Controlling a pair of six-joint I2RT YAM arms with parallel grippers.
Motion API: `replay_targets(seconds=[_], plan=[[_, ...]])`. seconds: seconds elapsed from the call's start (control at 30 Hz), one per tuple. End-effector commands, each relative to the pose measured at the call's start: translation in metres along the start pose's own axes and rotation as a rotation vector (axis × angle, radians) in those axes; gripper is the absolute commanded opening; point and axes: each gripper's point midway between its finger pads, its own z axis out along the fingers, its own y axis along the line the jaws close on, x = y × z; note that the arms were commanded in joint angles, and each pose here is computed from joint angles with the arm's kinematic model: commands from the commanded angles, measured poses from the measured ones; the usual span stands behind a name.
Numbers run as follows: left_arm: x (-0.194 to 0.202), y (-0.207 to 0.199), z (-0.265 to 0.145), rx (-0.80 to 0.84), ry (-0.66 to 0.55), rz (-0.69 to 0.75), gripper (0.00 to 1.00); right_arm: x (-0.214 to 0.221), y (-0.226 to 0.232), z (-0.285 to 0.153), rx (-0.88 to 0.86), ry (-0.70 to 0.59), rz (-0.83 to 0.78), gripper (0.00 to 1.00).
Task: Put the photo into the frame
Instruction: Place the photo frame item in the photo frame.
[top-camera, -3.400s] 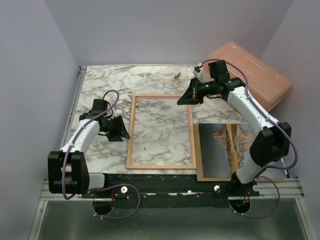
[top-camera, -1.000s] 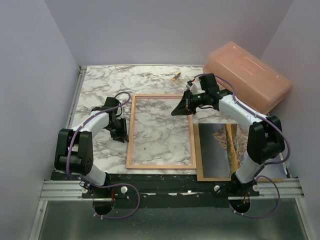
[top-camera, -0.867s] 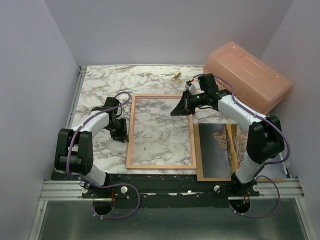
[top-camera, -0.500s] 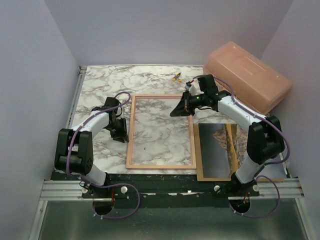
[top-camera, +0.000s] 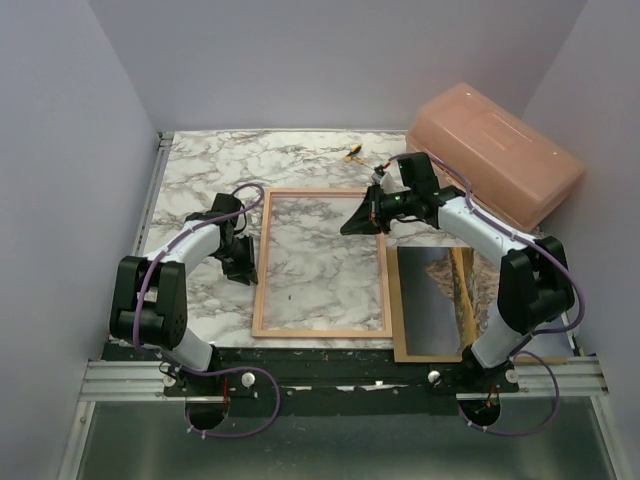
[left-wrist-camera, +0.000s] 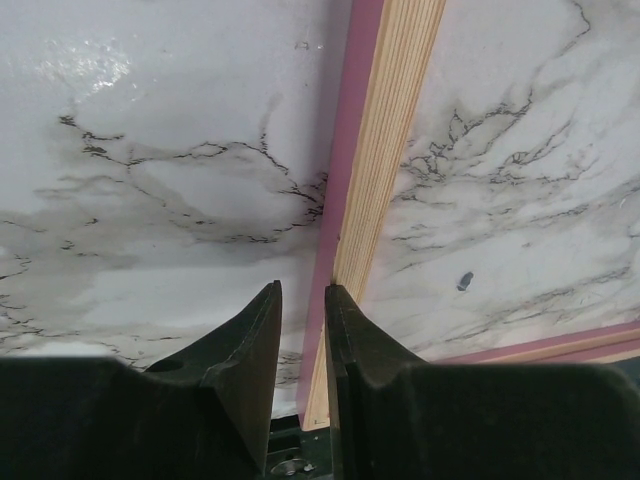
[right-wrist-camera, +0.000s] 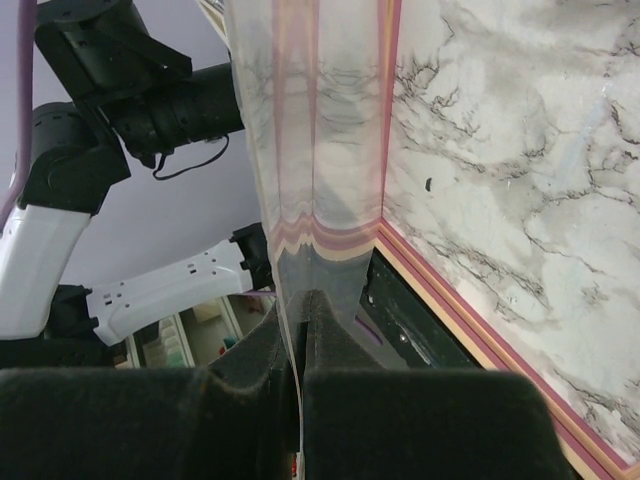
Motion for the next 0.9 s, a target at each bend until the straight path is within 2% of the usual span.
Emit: replay_targets(seconds=[0.0, 0.3, 0.87], plan=[[0.005, 0.007, 0.005, -0.052, 0.028, 0.022, 0.25, 0.009, 0.020, -0.006, -0.060, 0.011, -0.024, 0.00], [0.005, 0.007, 0.005, -0.060, 0.028, 0.028, 0.25, 0.012, 0.012, -0.004, -0.053, 0.015, -0.003, 0.00], [0.006, 0.007, 0.006, -0.069, 0.036, 0.036, 0.25, 0.008, 0.027, -0.007, -0.093, -0.024, 0.002, 0.00]])
